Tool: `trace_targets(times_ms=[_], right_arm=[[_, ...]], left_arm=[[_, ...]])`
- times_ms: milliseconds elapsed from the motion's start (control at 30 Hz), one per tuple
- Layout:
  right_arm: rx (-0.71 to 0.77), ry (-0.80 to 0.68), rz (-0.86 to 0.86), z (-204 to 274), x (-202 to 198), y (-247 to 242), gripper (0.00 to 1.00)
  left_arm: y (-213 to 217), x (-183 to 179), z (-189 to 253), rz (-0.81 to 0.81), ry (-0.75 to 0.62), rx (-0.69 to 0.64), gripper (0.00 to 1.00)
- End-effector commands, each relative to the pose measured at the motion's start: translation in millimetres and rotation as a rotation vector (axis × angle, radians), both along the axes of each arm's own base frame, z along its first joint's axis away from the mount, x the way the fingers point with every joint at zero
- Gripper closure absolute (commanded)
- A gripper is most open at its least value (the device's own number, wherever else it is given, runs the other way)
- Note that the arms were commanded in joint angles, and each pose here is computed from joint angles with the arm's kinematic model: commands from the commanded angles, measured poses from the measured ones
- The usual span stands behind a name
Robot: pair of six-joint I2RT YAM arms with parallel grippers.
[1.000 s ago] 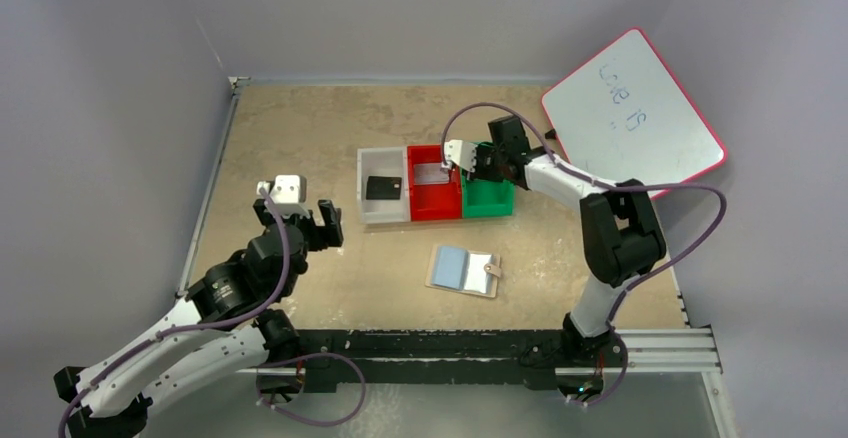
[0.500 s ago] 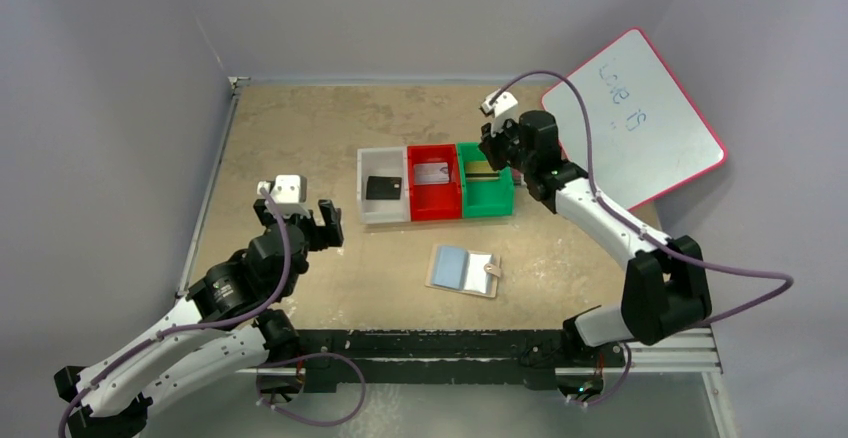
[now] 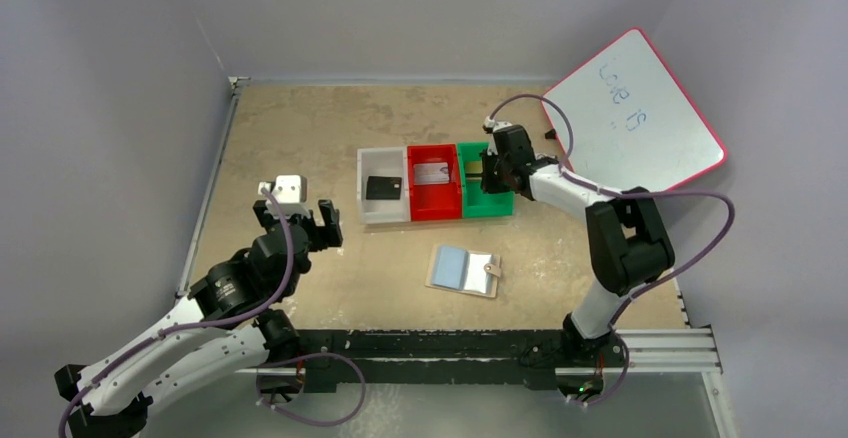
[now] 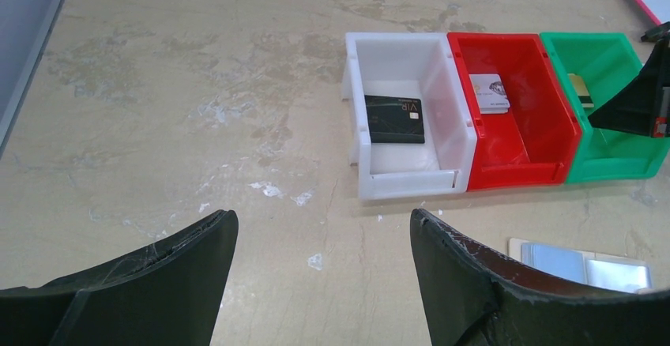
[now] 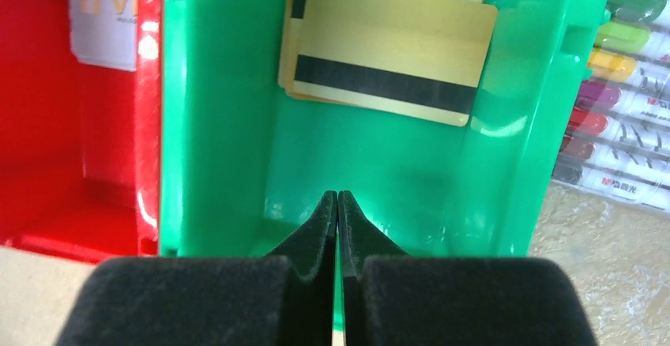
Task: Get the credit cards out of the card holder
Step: Place the credit card in the storage box.
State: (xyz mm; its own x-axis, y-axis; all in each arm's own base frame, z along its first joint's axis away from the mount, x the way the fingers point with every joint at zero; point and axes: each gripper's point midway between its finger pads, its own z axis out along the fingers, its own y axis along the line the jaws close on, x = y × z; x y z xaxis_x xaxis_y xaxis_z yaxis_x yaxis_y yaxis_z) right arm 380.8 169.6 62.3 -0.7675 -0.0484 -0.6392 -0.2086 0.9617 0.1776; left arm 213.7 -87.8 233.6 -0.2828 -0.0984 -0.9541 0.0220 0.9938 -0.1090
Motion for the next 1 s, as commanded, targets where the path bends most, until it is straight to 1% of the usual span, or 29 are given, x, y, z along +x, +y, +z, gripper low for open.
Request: trace_targets(times_ms=[0, 133, 267, 433, 700, 967], right_arm=[[-0.013, -0.06, -0.094, 20, 29, -4, 1.0], [-0.048, -0.061, -0.102, 13, 44, -4, 1.0], [-0.081, -0.041, -0.105, 3, 49, -5, 1.0], [-0.083, -0.035, -0.095, 0, 45, -2, 1.0], [-0.124, 0.022, -0.074, -24, 31, 2, 1.0], [-0.192, 0.016, -0.123, -29, 39, -9, 1.0]], left_arm=[[3, 2, 13, 0.029, -0.029, -0.038, 0.2], [3, 2, 12, 0.031, -0.028, -0.037, 0.2], [3, 2, 12, 0.034, -0.027, -0.037, 0.2], [4, 2, 13, 0.036, -0.029, -0.038, 0.2], [3, 3, 12, 0.037, -0.024, -0.033, 0.2], [5, 2, 14, 0.039, -0.029, -0.04, 0.2]])
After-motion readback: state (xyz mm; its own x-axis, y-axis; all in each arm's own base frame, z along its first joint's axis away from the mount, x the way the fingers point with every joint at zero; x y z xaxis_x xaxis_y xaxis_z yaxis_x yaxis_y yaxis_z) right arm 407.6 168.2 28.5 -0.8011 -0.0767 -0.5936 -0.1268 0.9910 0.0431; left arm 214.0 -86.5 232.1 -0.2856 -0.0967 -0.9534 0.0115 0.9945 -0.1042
